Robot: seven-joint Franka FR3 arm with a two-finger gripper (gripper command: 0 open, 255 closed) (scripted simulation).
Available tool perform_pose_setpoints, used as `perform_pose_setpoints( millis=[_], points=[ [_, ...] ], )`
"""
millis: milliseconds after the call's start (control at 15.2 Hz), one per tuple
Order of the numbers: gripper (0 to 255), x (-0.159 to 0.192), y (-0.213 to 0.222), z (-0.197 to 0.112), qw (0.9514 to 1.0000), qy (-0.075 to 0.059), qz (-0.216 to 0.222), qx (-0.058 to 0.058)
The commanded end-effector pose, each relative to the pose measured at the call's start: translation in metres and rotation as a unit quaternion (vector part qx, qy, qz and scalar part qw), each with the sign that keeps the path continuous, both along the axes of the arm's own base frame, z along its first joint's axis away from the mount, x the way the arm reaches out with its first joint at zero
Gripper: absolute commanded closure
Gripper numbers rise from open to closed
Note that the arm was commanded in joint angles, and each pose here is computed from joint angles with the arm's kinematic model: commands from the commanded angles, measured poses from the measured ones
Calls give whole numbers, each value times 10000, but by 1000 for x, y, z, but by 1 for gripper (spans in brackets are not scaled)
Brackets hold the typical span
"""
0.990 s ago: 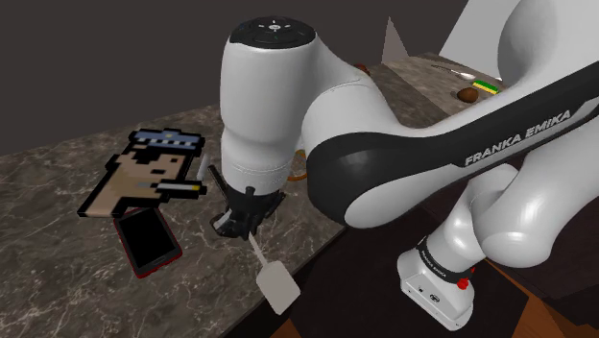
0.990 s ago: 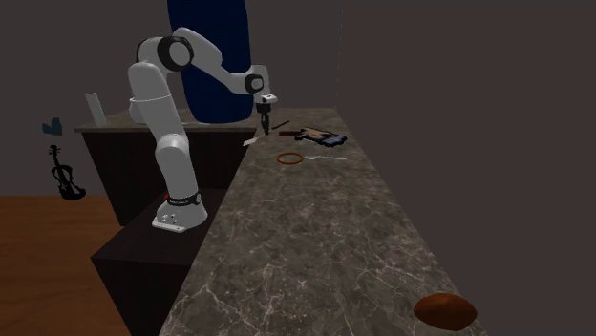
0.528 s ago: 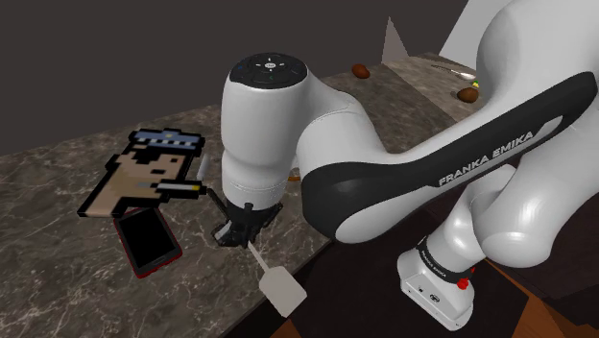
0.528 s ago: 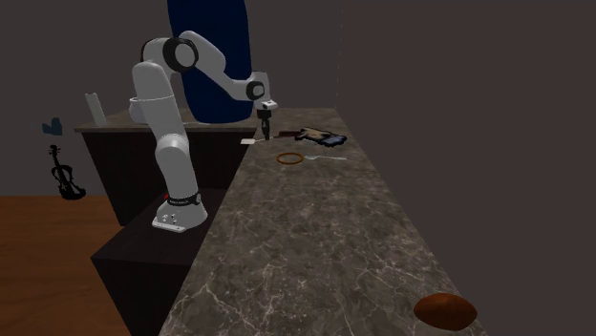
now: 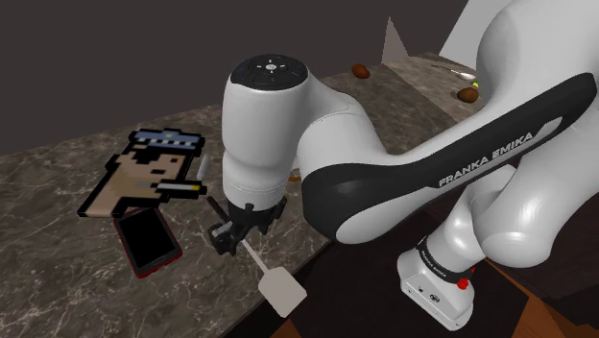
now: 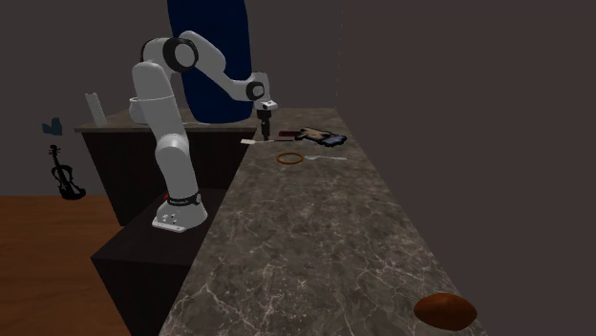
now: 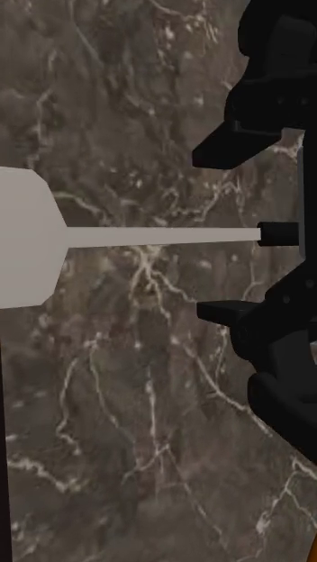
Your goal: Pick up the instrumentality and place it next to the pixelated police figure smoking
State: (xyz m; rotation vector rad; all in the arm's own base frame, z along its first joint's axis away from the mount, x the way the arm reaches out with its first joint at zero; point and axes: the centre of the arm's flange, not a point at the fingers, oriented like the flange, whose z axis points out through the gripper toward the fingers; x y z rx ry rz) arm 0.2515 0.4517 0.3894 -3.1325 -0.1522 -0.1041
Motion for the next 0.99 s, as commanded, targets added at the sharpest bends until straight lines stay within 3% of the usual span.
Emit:
perform_pose_setpoints(
  millis=[0, 198, 462, 924],
  points=[
    [0, 0, 0, 0, 10000, 0, 0, 0],
    [0, 0, 0, 0, 10000, 0, 0, 0],
    [0, -3, 0, 50, 10000, 0, 0, 0],
    [0, -3, 0, 50, 10000, 0, 0, 0]
  ],
)
